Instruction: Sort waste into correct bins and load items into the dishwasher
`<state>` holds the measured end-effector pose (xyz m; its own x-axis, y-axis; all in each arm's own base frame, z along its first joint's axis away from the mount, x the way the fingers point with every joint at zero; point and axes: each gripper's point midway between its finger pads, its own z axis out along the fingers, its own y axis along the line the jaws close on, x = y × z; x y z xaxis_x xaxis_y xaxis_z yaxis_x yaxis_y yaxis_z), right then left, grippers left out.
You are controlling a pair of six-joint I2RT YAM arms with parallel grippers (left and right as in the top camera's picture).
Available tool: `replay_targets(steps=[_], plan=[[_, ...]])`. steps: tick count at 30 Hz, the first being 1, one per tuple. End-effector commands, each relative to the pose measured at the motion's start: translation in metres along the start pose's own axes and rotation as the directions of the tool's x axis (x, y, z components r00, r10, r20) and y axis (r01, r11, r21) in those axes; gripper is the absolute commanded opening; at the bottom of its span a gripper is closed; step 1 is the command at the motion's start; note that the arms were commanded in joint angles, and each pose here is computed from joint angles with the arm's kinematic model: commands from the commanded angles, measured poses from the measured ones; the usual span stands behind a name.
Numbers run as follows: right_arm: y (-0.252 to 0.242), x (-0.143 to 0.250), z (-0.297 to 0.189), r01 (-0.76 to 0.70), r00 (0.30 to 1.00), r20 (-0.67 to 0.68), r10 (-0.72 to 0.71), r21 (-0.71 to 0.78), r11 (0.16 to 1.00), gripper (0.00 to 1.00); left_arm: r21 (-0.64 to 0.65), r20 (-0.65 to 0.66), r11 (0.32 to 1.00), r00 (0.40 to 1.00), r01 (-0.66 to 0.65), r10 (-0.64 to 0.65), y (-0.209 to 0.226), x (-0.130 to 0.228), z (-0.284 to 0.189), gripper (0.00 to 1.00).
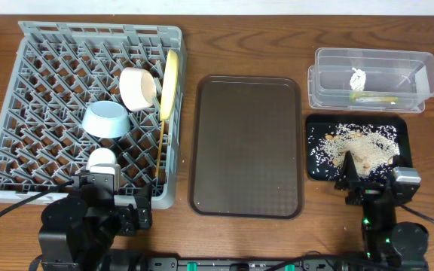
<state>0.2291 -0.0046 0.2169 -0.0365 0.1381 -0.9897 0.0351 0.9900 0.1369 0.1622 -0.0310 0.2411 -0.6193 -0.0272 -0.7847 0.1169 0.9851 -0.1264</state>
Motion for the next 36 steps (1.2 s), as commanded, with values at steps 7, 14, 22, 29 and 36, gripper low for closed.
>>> replay_targets(steps=[7, 14, 22, 29, 36], plan=[[0.003, 0.016, 0.016, 0.012, 0.993, 0.118, -0.007, -0.036, 0.999, 0.99, -0.004, -0.004, 1.000, 1.000, -0.014, 0.013, 0.001, 0.002, 0.001, 0.96], [0.002, 0.062, 0.019, 0.116, 0.992, -0.042, -0.118, -0.053, 0.992, 0.99, -0.004, -0.004, 1.000, 1.000, -0.014, 0.013, 0.001, 0.002, 0.001, 0.96], [0.003, 0.061, 0.019, 0.125, 0.991, -0.035, -0.127, -0.056, 0.991, 0.99, -0.004, -0.004, 1.000, 1.000, -0.014, 0.013, 0.001, 0.002, 0.001, 0.96], [0.003, 0.061, 0.019, 0.125, 0.991, -0.035, -0.127, -0.056, 0.991, 0.99, -0.004, -0.004, 1.000, 1.000, -0.014, 0.013, 0.001, 0.002, 0.001, 0.96], [0.003, 0.061, 0.019, 0.126, 0.991, -0.035, -0.128, -0.056, 0.990, 0.99, -0.004, -0.004, 1.000, 1.000, -0.014, 0.013, 0.001, 0.002, 0.001, 0.96]])
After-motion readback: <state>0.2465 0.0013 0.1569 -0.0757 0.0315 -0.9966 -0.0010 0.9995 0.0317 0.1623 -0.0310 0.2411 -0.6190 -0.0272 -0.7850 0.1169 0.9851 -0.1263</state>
